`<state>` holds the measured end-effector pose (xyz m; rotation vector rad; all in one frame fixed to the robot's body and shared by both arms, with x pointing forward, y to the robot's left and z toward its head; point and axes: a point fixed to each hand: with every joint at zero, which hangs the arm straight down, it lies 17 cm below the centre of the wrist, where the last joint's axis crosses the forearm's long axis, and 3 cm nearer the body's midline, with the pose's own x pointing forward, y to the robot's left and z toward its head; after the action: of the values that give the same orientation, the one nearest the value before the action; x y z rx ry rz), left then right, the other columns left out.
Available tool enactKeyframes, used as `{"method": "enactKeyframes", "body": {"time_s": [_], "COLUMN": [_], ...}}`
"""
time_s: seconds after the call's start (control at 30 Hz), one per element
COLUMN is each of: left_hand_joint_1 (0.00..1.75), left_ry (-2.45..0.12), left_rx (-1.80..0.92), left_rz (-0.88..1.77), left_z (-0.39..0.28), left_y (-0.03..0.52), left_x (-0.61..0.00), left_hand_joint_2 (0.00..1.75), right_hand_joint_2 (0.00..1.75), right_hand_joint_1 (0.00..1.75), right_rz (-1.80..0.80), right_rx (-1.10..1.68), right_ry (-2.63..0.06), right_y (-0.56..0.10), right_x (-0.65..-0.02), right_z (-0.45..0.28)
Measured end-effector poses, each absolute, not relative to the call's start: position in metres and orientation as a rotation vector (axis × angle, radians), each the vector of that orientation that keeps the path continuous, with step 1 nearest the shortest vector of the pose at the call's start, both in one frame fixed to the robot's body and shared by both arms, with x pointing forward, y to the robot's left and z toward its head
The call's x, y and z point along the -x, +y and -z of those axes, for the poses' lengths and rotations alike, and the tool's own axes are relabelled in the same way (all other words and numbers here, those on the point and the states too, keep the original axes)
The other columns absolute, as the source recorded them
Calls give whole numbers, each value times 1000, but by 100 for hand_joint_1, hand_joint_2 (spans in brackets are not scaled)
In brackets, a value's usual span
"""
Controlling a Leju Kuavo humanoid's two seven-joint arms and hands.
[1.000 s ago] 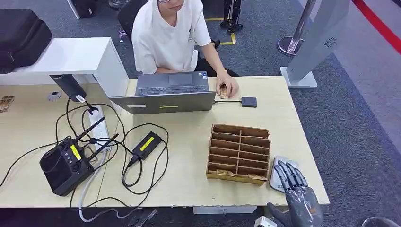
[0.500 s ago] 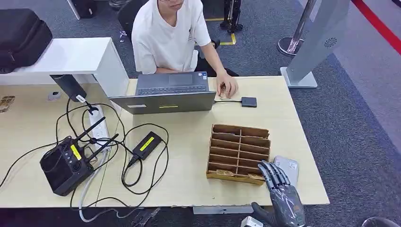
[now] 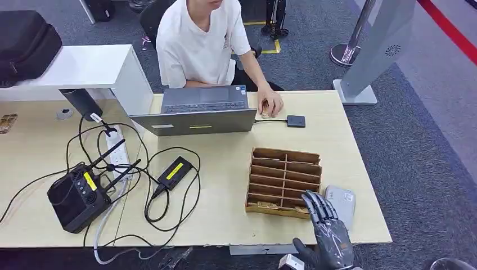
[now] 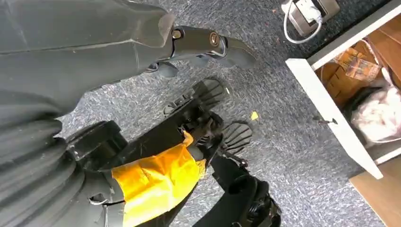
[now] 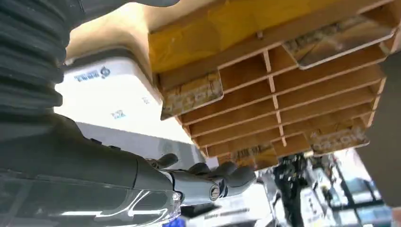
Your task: Pass the card to the sensor for recognition and then transmit it.
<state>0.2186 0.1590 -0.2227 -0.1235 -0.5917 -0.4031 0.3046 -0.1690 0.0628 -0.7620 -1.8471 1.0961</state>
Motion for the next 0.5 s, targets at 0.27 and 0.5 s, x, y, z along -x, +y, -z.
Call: {"method": "enactKeyframes", "body": {"time_s": [0.27,0.5], "left_hand_joint_1": [0,0], "left_ry": [-591,-590], "left_rx": [123,121], "left_rz": [419,426], "left_z": [222,222], "left_y": [154,152], "left_x": [-218,-218], "left_hand_joint_2": [175,175], "right_hand_joint_2": [175,175], "right_hand_joint_1": [0,0], "right_rz": [-1101,-1103], "right_rx": [791,812], "right_ry": [-1805,-1801], "right_y": [-169,-170], "right_x": [-314,-323], "right_z": [-44,-39]}}
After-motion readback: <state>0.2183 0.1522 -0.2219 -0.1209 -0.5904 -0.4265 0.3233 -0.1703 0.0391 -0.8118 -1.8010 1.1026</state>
